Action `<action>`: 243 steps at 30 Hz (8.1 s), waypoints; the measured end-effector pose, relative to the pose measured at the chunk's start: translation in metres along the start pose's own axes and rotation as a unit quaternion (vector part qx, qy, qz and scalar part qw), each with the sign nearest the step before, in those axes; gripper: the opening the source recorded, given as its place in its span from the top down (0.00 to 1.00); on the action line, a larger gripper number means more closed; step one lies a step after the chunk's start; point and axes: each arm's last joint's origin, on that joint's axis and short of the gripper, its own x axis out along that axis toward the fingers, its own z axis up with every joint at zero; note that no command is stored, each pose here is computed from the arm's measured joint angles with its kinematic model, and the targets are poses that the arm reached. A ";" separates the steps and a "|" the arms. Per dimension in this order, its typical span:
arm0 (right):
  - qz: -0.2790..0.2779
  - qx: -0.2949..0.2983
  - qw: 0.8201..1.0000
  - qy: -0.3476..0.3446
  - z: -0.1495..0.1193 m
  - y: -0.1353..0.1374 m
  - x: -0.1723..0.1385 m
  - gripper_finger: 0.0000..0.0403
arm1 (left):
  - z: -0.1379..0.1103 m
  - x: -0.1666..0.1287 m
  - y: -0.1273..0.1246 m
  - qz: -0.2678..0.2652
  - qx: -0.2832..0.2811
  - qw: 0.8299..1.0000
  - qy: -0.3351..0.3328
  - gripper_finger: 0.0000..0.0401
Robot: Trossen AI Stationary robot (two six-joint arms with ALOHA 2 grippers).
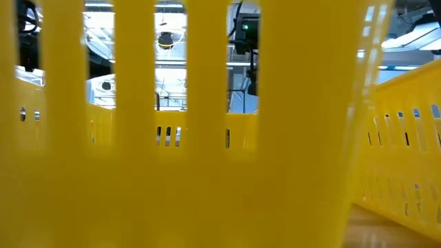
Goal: Stack baskets on shelf by color
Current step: Put the top right green bin on the shelf, then stack the bottom green bin on the green bin on the shelf
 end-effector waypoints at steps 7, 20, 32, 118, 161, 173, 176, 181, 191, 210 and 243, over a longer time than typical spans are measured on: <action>0.010 -0.026 1.000 -0.008 -0.010 0.015 -0.013 1.00 | 0.000 0.000 0.000 0.000 0.000 1.000 0.000 1.00; 0.220 -0.148 0.963 -0.037 0.004 0.046 -0.031 1.00 | 0.000 0.000 0.000 -0.001 0.000 1.000 0.001 1.00; 0.211 -0.174 0.962 -0.004 0.019 0.015 -0.008 1.00 | 0.000 0.000 0.000 -0.002 0.000 1.000 0.002 1.00; 0.078 -0.216 0.972 0.054 -0.002 0.012 -0.031 1.00 | 0.000 0.000 0.000 -0.002 -0.003 1.000 0.002 1.00; -0.065 0.278 0.921 0.267 -0.298 0.056 -0.179 0.48 | -0.003 0.001 -0.001 -0.013 -0.030 0.999 0.028 1.00; -0.016 0.267 0.907 0.326 -0.339 0.070 -0.098 0.48 | -0.003 0.001 -0.001 -0.013 -0.035 0.999 0.028 1.00; -0.031 0.266 0.908 0.323 -0.341 0.066 -0.091 0.48 | -0.003 0.001 -0.001 -0.013 -0.035 0.999 0.028 1.00; -0.012 0.269 0.904 0.332 -0.337 0.072 -0.100 0.50 | -0.003 0.001 -0.001 -0.013 -0.035 0.999 0.028 1.00; -0.037 0.263 0.910 0.318 -0.326 0.069 -0.131 0.50 | -0.002 0.001 0.000 -0.003 -0.030 0.999 0.017 1.00; -0.081 0.241 0.928 0.271 -0.330 0.044 -0.153 0.51 | -0.002 0.001 0.000 -0.002 -0.026 1.000 0.016 1.00; -0.047 0.247 0.911 0.327 -0.342 0.052 -0.084 0.58 | -0.003 0.001 0.000 -0.004 -0.028 0.999 0.019 1.00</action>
